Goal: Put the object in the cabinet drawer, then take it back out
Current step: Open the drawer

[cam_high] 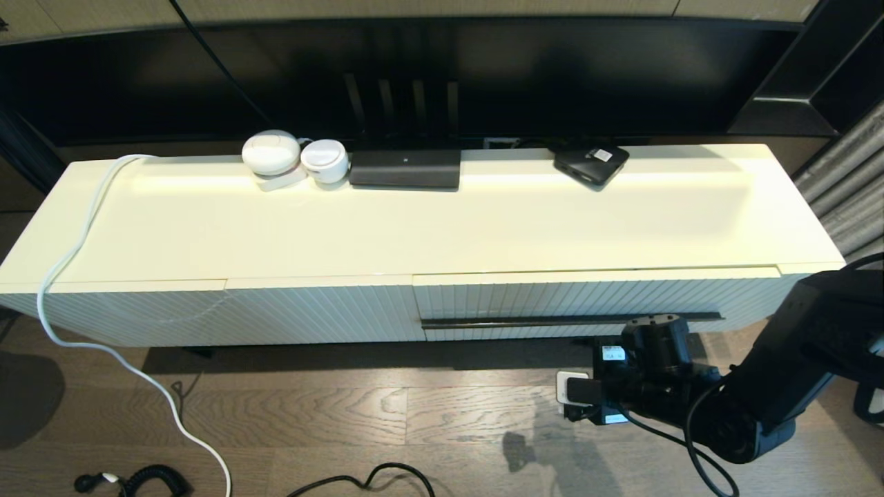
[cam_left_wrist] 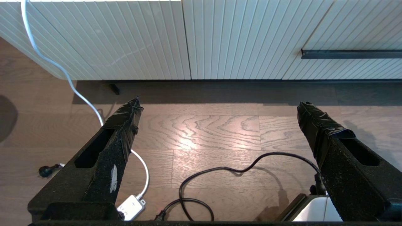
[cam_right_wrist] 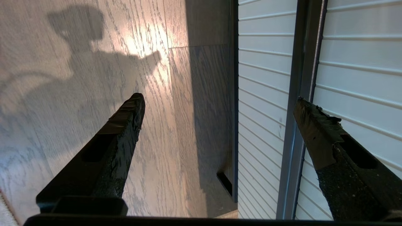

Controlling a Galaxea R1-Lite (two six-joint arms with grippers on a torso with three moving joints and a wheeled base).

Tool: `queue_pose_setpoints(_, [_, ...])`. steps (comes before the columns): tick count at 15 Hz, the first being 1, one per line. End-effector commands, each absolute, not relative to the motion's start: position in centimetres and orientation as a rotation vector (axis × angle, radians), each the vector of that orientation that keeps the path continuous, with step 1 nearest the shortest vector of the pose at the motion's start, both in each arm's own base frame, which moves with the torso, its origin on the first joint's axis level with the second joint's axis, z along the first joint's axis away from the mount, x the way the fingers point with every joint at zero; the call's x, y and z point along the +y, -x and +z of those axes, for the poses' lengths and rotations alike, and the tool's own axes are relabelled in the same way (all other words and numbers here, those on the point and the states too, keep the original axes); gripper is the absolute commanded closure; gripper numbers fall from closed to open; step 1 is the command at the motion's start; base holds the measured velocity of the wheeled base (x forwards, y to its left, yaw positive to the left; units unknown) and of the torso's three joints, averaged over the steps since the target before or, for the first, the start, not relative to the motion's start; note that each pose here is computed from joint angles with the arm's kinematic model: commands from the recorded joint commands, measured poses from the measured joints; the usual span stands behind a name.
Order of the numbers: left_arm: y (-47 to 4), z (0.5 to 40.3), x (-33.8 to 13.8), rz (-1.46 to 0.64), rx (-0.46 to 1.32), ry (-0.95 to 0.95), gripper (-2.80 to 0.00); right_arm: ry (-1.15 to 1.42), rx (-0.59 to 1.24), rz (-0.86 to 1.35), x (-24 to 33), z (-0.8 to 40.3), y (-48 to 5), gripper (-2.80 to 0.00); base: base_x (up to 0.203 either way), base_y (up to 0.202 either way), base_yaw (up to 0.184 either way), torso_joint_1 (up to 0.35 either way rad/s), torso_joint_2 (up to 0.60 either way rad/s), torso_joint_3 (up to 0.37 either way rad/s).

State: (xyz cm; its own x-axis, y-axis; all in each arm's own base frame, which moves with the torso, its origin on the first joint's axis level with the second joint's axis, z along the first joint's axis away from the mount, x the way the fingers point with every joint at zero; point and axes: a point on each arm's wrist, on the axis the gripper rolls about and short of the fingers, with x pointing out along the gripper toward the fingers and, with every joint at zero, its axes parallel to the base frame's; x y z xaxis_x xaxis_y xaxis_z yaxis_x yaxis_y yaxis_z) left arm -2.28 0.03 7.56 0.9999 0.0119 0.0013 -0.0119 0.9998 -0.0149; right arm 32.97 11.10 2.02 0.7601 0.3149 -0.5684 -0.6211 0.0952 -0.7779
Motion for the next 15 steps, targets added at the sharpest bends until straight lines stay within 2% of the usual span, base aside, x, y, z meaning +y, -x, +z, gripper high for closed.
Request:
queue_pose_setpoints(1, [2.3, 7.6, 0.0, 0.012, -0.002, 0.015, -2.8, 1.307, 0.29, 0.705, 11.0, 1.4, -33.5, -2.8, 0.0, 0.0, 0.0, 0.0, 0.0, 0.0])
queue_pose_setpoints(15, [2.3, 7.6, 0.0, 0.012, -0.002, 0.015, -2.8, 1.3, 0.249, 0.638, 11.0, 1.0, -37.1, -2.8, 0.0, 0.0, 0.0, 0.0, 0.0, 0.0])
